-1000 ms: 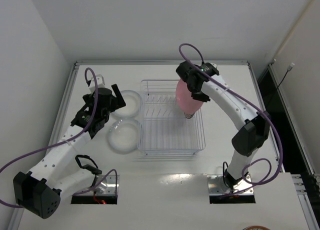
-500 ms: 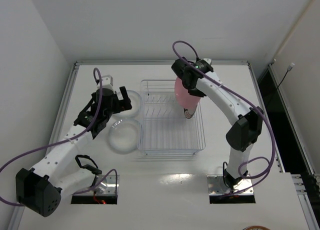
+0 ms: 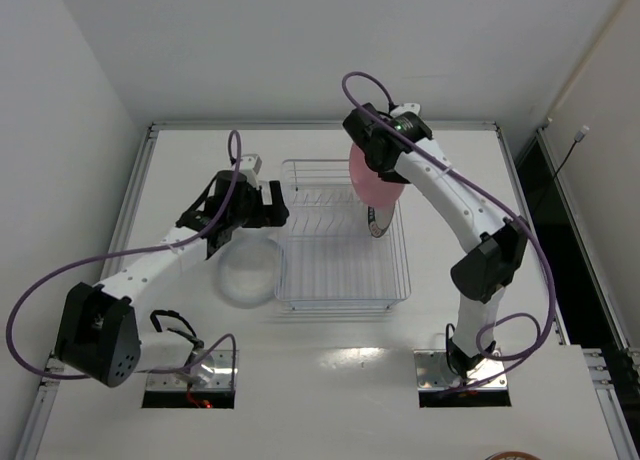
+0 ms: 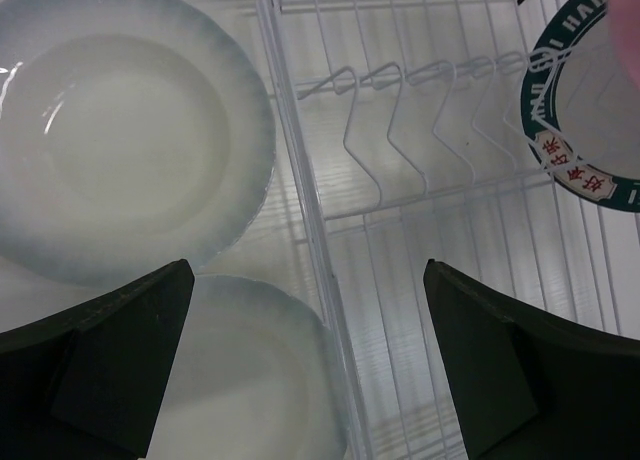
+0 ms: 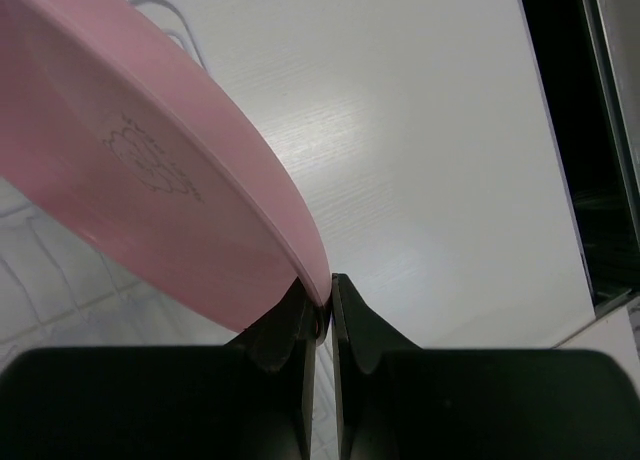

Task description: Load the plates into the dish rack

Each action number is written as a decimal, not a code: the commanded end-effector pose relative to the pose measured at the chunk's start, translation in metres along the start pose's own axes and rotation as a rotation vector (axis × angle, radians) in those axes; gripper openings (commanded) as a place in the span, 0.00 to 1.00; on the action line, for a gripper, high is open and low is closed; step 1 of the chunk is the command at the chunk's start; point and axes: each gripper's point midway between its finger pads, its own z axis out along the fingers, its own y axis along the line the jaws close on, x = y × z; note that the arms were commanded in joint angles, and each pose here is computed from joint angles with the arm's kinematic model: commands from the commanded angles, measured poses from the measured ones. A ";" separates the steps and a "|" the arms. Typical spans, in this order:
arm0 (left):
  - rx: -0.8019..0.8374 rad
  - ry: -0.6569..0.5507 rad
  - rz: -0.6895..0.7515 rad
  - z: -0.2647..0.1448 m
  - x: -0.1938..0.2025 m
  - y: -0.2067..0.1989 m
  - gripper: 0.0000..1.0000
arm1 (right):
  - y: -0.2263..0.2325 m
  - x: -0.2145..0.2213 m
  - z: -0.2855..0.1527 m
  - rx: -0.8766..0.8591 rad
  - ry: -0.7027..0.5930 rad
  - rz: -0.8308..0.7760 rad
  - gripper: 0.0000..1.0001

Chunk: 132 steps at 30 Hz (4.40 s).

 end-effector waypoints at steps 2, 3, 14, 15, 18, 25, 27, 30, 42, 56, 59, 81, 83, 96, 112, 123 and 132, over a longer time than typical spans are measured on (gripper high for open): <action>0.088 -0.030 0.031 0.016 -0.023 -0.024 1.00 | -0.014 -0.036 -0.031 -0.009 -0.112 -0.020 0.00; 0.087 -0.026 0.031 0.020 -0.025 -0.024 1.00 | -0.016 -0.045 -0.037 -0.018 -0.135 0.007 0.00; 0.089 0.075 -0.056 0.085 -0.020 -0.033 0.88 | -0.019 -0.043 -0.034 0.005 -0.138 -0.015 0.00; 0.090 0.074 -0.056 0.088 -0.022 -0.034 0.86 | -0.021 -0.045 -0.037 0.000 -0.143 -0.007 0.00; 0.050 0.070 -0.056 0.095 -0.024 -0.027 0.78 | -0.021 -0.045 -0.037 0.000 -0.143 -0.007 0.00; -0.020 0.047 -0.129 0.112 -0.038 -0.018 0.55 | -0.022 -0.040 -0.032 0.023 -0.136 -0.028 0.00; -0.050 0.038 -0.174 0.115 -0.045 -0.007 0.44 | -0.024 -0.037 -0.029 0.036 -0.135 -0.038 0.00; -0.084 0.055 -0.228 0.120 -0.041 -0.004 0.27 | -0.028 -0.032 -0.026 0.058 -0.131 -0.057 0.00; -0.281 0.065 -0.441 0.114 -0.035 0.022 0.00 | -0.028 -0.017 -0.014 0.114 -0.118 -0.123 0.00; -0.429 0.012 -0.684 0.108 -0.025 0.051 0.00 | -0.030 -0.014 -0.009 0.162 -0.135 -0.161 0.00; -0.451 -0.021 -0.737 0.104 -0.027 0.058 0.00 | -0.025 -0.014 -0.011 0.155 -0.140 -0.165 0.00; -0.476 -0.006 -0.779 0.088 -0.011 0.055 0.00 | 0.005 0.007 0.024 0.253 -0.124 -0.276 0.00; -0.470 -0.004 -0.783 0.088 -0.010 0.051 0.00 | 0.008 0.006 0.026 0.254 -0.123 -0.278 0.00; -0.492 0.010 -0.809 0.086 -0.004 0.052 0.01 | -0.005 -0.014 0.003 0.210 -0.168 -0.191 0.00; -0.493 0.019 -0.811 0.086 -0.001 0.049 0.01 | -0.014 -0.039 -0.021 0.182 -0.240 -0.123 0.00; -0.482 0.023 -0.817 0.081 -0.001 0.040 0.01 | -0.009 -0.014 0.001 0.231 -0.190 -0.212 0.00; -0.472 0.040 -0.807 0.081 0.007 0.030 0.01 | 0.017 0.010 0.018 0.218 -0.131 -0.269 0.00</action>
